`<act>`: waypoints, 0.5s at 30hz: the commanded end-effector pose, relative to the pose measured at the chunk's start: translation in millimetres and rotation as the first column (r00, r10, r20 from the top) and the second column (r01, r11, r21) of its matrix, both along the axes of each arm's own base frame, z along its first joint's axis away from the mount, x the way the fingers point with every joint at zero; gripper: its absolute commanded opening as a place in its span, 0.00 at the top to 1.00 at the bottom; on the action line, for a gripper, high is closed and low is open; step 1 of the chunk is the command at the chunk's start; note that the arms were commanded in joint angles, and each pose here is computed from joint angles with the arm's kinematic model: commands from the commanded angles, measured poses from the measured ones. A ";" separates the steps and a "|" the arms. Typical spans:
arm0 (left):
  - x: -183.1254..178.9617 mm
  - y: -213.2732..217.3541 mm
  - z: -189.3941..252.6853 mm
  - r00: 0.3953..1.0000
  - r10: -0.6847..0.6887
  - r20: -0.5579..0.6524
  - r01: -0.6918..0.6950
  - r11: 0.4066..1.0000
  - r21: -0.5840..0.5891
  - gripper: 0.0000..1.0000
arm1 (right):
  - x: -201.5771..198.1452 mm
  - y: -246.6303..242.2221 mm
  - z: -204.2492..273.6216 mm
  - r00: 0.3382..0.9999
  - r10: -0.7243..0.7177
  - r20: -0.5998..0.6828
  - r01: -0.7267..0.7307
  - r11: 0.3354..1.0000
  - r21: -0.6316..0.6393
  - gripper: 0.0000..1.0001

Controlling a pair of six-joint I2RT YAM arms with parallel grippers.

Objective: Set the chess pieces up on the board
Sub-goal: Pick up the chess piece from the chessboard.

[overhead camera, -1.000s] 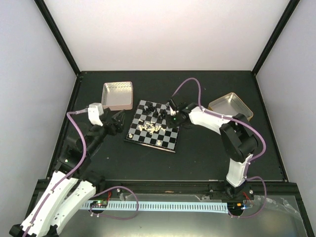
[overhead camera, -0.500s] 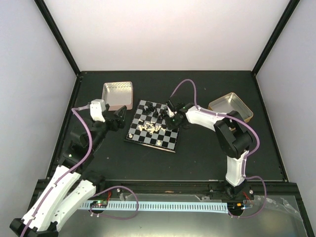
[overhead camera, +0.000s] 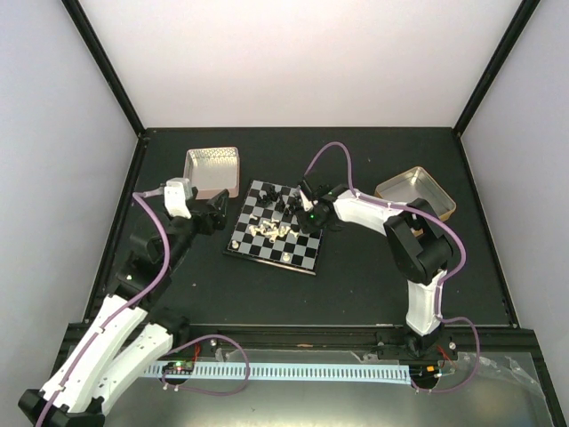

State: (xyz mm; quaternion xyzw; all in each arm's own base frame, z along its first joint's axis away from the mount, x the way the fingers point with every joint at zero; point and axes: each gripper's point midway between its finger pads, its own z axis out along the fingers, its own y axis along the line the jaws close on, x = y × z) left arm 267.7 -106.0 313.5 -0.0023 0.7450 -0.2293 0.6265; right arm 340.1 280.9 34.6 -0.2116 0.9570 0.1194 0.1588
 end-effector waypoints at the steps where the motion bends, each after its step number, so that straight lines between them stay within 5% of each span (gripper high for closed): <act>1: 2.4 -6.7 -1.4 0.999 -0.032 0.000 0.032 0.999 -0.030 0.06 | -4.4 -3.9 -0.4 1.000 0.016 0.004 -0.016 1.000 -0.015 0.87; 8: 3.3 -41.7 -33.4 0.972 -0.202 -0.122 0.181 0.970 -0.162 0.08 | -7.8 -8.2 0.4 0.999 0.029 0.042 -0.029 0.999 -0.020 0.84; 15: 9.2 -47.2 -51.9 0.953 -0.209 -0.218 0.175 0.970 -0.166 0.09 | -10.8 -13.8 -16.2 0.996 0.072 0.054 -0.064 0.988 -0.137 0.82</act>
